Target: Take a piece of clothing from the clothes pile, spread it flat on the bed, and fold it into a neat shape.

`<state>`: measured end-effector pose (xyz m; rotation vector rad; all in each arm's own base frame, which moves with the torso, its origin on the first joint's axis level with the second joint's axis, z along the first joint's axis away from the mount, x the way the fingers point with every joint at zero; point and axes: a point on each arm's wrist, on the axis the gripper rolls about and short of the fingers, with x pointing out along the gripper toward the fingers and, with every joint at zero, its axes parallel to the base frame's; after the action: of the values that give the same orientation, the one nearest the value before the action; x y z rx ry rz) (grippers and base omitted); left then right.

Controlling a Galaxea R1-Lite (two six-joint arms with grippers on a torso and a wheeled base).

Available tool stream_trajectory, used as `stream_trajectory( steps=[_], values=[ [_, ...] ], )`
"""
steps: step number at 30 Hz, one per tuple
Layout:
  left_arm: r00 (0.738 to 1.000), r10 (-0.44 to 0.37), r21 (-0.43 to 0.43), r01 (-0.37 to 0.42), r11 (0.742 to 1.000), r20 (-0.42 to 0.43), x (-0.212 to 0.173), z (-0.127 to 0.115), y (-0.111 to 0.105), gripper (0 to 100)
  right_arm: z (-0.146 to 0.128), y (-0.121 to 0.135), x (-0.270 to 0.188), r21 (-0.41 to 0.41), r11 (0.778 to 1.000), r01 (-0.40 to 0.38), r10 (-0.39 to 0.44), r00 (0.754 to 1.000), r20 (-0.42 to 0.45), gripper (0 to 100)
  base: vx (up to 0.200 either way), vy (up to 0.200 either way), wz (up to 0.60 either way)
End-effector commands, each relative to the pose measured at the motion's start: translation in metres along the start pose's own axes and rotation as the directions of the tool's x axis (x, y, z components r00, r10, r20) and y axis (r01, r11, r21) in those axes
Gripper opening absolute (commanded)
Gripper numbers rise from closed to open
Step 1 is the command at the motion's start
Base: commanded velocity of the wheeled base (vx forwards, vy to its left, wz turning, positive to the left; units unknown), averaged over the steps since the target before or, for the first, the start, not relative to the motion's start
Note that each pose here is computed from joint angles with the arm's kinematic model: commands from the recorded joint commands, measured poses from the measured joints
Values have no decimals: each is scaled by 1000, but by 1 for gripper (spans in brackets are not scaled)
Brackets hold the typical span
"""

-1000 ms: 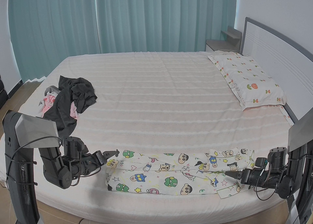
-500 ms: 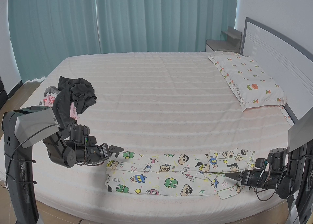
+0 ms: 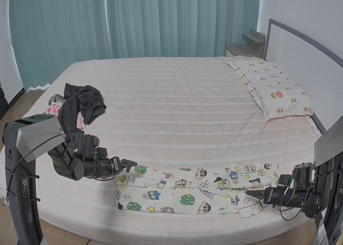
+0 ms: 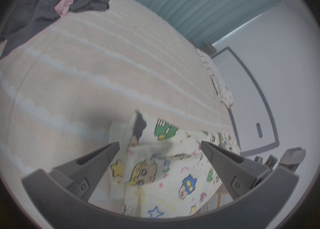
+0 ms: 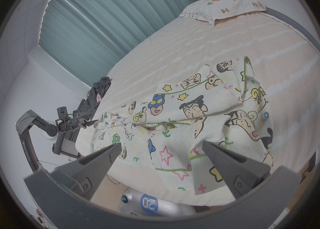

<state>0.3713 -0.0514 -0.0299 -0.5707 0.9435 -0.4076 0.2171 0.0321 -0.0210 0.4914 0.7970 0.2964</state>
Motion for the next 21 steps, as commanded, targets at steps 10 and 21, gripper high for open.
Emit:
stream_trajectory(
  steps=[10,21],
  values=[
    [1000,8,66,-6,998,-29,0,0,-6,100,1,0,0,-4,1000,-6,6,1000,12,100,0,0,0],
    [999,12,64,-10,998,-34,2,1,-5,0,1,0,1,-5,1000,-3,3,1000,14,100,0,0,0]
  ],
)
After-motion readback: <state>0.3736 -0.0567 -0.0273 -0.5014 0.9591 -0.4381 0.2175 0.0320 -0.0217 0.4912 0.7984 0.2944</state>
